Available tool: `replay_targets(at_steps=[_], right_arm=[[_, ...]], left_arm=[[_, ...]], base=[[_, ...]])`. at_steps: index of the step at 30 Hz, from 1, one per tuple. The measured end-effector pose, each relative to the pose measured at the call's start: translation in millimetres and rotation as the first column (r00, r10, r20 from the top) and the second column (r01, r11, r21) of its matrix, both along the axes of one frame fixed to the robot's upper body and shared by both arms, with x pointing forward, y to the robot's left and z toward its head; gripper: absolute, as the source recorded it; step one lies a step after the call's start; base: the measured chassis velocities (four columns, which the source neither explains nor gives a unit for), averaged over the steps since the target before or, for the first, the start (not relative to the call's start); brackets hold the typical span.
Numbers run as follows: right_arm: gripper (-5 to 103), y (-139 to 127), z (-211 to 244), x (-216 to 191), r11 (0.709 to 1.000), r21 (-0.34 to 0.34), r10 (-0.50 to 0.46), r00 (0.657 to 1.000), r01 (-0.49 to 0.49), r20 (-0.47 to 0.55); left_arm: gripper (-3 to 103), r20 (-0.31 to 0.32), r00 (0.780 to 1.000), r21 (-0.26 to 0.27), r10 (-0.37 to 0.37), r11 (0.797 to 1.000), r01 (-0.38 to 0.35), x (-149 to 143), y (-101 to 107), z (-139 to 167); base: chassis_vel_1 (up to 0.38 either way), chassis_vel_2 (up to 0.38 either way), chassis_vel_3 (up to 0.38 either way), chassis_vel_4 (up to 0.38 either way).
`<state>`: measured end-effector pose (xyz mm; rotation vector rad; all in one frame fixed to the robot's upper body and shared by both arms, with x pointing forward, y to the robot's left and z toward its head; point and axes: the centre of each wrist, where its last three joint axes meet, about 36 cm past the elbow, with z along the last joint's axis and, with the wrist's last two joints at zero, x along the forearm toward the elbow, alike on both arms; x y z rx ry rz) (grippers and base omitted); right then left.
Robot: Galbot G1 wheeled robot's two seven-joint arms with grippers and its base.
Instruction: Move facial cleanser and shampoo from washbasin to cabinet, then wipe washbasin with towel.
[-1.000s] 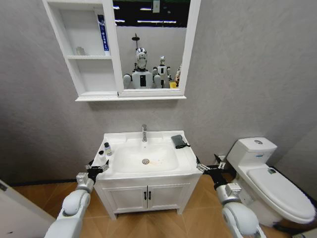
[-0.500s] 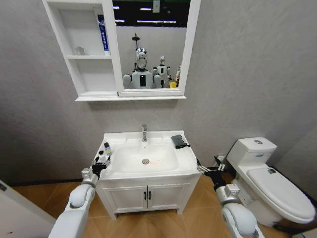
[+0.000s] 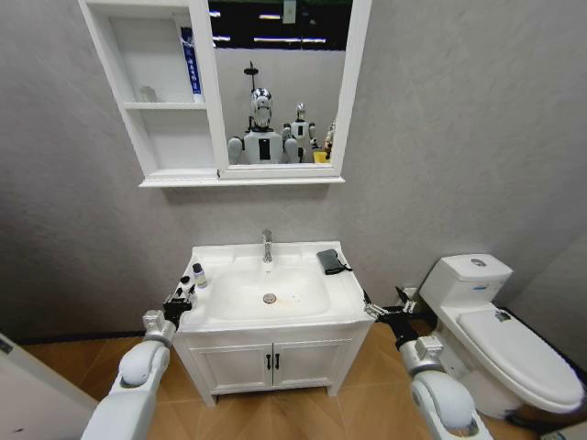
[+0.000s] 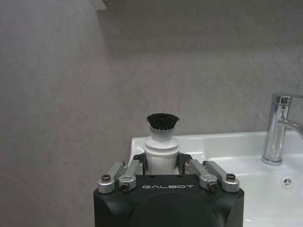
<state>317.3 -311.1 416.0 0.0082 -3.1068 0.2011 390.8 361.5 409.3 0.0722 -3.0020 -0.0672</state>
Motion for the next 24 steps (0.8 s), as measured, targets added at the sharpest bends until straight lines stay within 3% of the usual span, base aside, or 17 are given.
replay_targets(at_steps=[2,3,5,6,8,9,12,13,15,16,17,18,19,21,24], right_arm=[[100,1,3,2,1.0,0.001,0.001,1.0,-0.001,0.002],[100,1,3,2,1.0,0.001,0.001,1.0,-0.001,0.002],[100,1,4,3,1.0,-0.006,0.012,1.0,-0.012,-0.003],[100,1,4,3,1.0,-0.006,0.012,1.0,-0.012,-0.003],[100,0,6,3,1.0,-0.02,0.019,1.0,-0.019,-0.003],[100,0,6,3,1.0,-0.02,0.019,1.0,-0.019,-0.003],[100,2,8,2,0.999,-0.028,0.017,1.0,-0.017,0.003],[100,2,8,2,0.999,-0.028,0.017,1.0,-0.017,0.003],[100,3,6,-1,1.0,-0.024,0.013,1.0,-0.013,-0.001],[100,3,6,-1,1.0,-0.024,0.013,1.0,-0.013,-0.001],[100,4,6,-1,1.0,-0.023,0.012,1.0,-0.012,-0.002],[100,4,6,-2,1.0,-0.021,0.011,1.0,-0.011,-0.003],[100,4,6,-2,1.0,-0.021,0.011,1.0,-0.011,-0.003],[100,5,5,-2,1.0,-0.018,0.012,1.0,-0.012,-0.005],[100,8,2,1,1.0,-0.016,0.022,1.0,-0.022,-0.011]], left_arm=[[33,0.036,0.999,0.011,0.007,1.0,-0.007,-12,1,28],[33,0.036,0.999,0.011,0.007,1.0,-0.007,-12,1,28],[33,0.06,0.998,-0.008,0.012,1.0,-0.011,-18,-1,60],[33,0.06,0.998,-0.008,0.012,1.0,-0.011,-18,-1,60],[33,0.081,0.997,-0.013,0.017,1.0,-0.016,-16,-3,107],[33,0.081,0.997,-0.013,0.017,1.0,-0.016,-16,-3,107],[33,0.063,0.998,0.034,-0.013,0.999,0.011,-13,-5,196],[33,0.063,0.998,0.034,-0.013,0.999,0.011,-13,-5,196],[33,0.046,0.999,0.075,-0.027,0.997,0.024,-10,-5,247],[33,0.046,0.999,0.075,-0.027,0.997,0.024,-10,-5,247],[33,0.05,0.998,0.081,-0.033,0.996,0.029,-7,-5,267],[33,0.054,0.998,0.082,-0.044,0.996,0.04,-2,-2,288],[33,0.054,0.998,0.082,-0.044,0.996,0.04,-2,-2,288],[33,0.079,0.996,0.086,-0.044,0.996,0.037,10,11,324],[33,0.087,0.996,0.07,-0.037,0.997,0.031,23,25,351]], base=[[0.0,0.0,0.0,0.0],[0.0,0.0,0.0,0.0],[0.0,0.0,0.0,0.0],[0.0,0.0,0.0,0.0],[0.0,0.0,0.0,0.0],[0.0,0.0,0.0,0.0],[0.0,0.0,0.0,0.0],[0.0,0.0,0.0,0.0],[0.0,0.0,0.0,0.0],[0.0,0.0,0.0,0.0],[0.0,0.0,0.0,0.0],[0.0,0.0,0.0,0.0],[0.0,0.0,0.0,0.0],[0.0,0.0,0.0,0.0],[0.0,0.0,0.0,0.0]])
